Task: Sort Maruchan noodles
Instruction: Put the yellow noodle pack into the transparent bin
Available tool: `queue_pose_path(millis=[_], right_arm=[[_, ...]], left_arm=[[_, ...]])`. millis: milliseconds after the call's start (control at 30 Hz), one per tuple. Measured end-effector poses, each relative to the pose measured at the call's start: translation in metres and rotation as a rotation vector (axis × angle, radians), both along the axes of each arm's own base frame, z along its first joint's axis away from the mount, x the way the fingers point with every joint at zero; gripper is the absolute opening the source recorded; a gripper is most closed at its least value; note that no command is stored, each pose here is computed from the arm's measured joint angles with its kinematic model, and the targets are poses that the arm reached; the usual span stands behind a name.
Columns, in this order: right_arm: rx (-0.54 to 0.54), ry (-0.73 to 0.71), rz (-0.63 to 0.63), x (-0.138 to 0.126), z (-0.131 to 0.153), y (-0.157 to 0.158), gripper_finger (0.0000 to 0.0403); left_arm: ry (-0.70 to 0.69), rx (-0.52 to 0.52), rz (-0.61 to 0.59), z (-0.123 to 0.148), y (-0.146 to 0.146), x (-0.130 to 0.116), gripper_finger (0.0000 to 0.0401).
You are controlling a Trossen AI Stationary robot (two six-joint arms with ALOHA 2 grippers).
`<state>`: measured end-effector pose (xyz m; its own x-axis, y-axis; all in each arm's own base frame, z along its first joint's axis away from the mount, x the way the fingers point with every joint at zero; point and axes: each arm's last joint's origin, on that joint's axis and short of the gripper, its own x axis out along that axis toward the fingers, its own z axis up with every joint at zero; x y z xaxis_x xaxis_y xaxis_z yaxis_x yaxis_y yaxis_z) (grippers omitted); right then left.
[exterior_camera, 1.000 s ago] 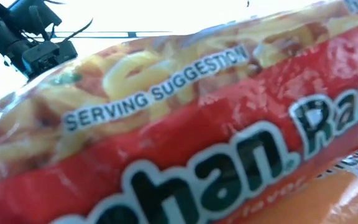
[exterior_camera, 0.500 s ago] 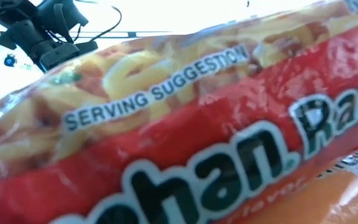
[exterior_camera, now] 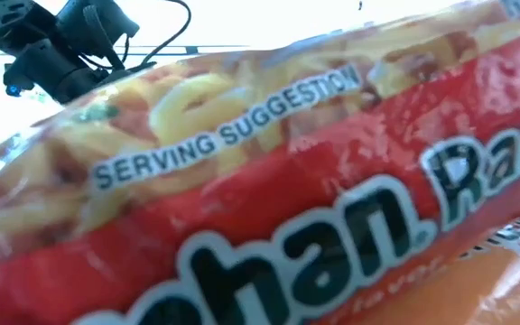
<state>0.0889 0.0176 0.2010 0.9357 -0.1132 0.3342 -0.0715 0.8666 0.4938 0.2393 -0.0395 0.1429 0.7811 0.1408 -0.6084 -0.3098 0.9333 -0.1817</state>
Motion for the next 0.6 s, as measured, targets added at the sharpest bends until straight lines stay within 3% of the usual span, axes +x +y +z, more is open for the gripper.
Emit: queue_pose_path(millis=[200,600], right_arm=[[0.000,0.000,0.000,0.000,0.000,0.000,0.0224],[0.000,0.000,0.000,0.000,0.000,0.000,0.0224]], left_arm=[[-0.059,-0.013,0.051,-0.012,-0.008,0.010,0.0279],[-0.150,-0.029,0.039,-0.036,-0.019,0.025,0.0278]])
